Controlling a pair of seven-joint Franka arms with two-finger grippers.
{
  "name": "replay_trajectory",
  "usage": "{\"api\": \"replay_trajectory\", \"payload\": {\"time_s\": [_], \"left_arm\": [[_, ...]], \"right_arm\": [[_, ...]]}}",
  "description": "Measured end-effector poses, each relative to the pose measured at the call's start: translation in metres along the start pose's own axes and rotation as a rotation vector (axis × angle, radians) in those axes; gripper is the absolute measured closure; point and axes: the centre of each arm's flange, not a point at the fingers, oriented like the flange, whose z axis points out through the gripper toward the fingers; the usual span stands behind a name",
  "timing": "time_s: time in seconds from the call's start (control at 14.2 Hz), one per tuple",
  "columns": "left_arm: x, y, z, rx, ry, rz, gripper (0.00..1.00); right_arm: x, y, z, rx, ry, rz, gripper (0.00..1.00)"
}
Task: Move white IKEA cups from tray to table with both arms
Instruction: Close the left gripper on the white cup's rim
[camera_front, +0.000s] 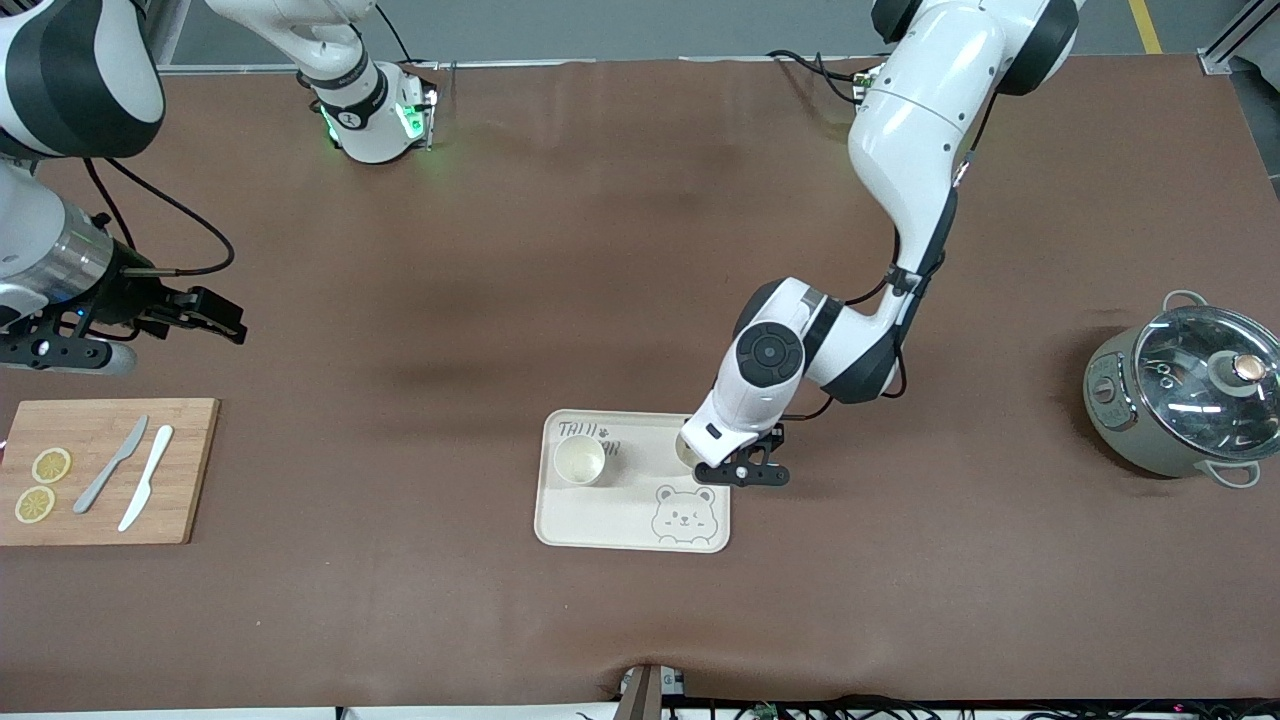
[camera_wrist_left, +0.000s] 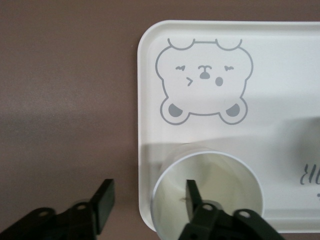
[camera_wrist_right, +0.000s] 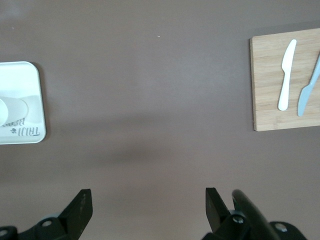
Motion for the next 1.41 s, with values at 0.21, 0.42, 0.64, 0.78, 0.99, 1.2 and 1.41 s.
{"api": "replay_trajectory", "payload": {"time_s": [0.21,0.42,0.64,0.78,0.99,1.2,1.41], "left_arm": [[-0.002,0.004,0.0,0.003,0.003,-0.006,0.73],[-0.001,0.004,-0.002,0.001,0.009,-0.007,0.97],[-0.001,0.004,-0.002,0.002,0.009,-0.008,0.96],[0.0,0.004,-0.002,0.002,0.009,-0.008,0.96],[0.003,-0.001,-0.004,0.002,0.014,-0.015,0.96],[0.011,-0.007,-0.012,-0.003,0.027,-0.027,0.96],[0.017,-0.014,-0.03,-0.01,0.043,0.0,0.96]], "right_arm": [[0.0,0.0,0.0,0.005,0.003,0.001,0.0],[0.0,0.0,0.0,0.005,0.003,0.001,0.0],[0.001,0.0,0.001,0.005,0.002,0.001,0.0],[0.001,0.0,0.001,0.005,0.001,0.001,0.0],[0.001,0.0,0.002,0.005,0.0,0.001,0.0],[0.001,0.0,0.002,0.005,0.0,0.001,0.0],[0.001,0.0,0.002,0.005,0.0,0.001,0.0]]}}
